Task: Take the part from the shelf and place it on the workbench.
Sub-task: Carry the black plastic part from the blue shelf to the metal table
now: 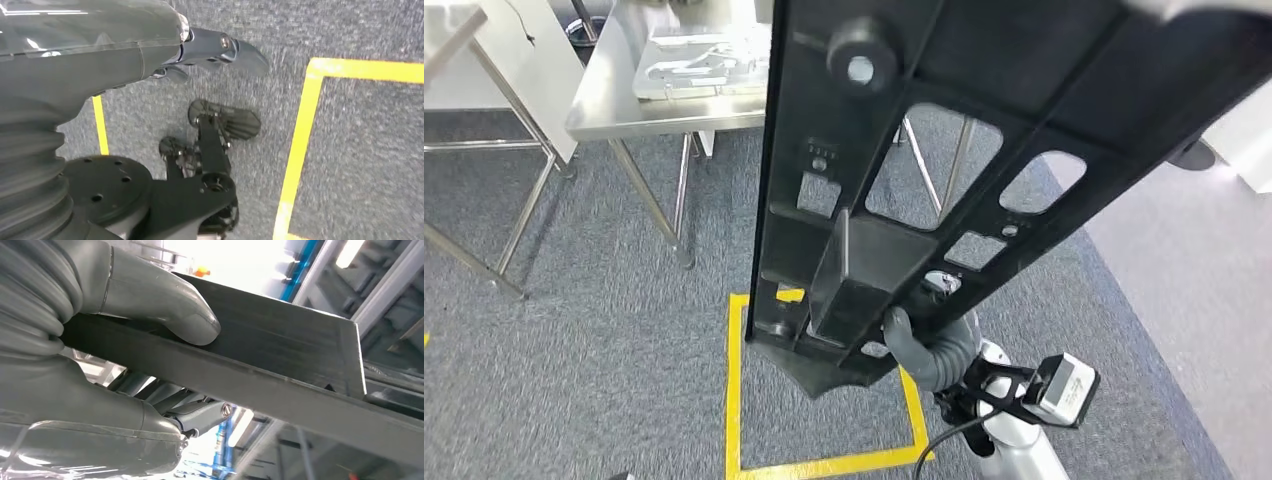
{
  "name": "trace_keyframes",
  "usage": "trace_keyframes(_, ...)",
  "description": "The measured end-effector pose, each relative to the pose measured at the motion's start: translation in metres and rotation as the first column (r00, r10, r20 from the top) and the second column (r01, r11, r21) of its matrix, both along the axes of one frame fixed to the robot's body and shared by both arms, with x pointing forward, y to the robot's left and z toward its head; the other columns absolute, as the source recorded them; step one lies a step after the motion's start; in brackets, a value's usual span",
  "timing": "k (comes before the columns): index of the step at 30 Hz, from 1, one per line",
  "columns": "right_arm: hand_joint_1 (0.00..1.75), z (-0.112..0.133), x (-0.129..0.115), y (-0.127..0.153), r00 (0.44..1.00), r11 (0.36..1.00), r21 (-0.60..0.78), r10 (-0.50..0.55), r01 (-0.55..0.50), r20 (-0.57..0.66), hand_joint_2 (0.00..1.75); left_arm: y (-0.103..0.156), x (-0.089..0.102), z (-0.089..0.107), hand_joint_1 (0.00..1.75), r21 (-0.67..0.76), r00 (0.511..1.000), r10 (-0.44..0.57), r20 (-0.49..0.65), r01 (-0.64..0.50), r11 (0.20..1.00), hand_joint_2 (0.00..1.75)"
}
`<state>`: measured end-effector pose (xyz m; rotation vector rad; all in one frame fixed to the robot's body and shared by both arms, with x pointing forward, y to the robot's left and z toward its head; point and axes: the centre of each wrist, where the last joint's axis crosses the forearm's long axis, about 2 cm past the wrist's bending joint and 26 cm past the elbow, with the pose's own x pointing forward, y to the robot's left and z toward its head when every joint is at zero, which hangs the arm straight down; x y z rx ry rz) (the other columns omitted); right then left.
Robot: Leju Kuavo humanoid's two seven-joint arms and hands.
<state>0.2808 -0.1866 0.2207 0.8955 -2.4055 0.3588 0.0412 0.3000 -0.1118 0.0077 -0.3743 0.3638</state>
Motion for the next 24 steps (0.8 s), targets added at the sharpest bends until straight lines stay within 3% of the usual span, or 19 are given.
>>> trace_keyframes(7,1.75,0.0020,-0.0014,-0.0010,0.999,0.998,-0.034,-0.051,0.052,0.017,1.75,0.0003,0.0032,0.0004,0.00,0.002,1.000,-0.007,0.007,0.007,1.000,1.75)
trace_keyframes(24,1.75,0.0013,0.0005,-0.0055,0.998,0.998,-0.003,-0.056,0.056,0.017,1.75,-0.0010,0.0069,0.0008,0.00,-0.005,1.000,-0.011,0.014,0.011,1.000,1.75)
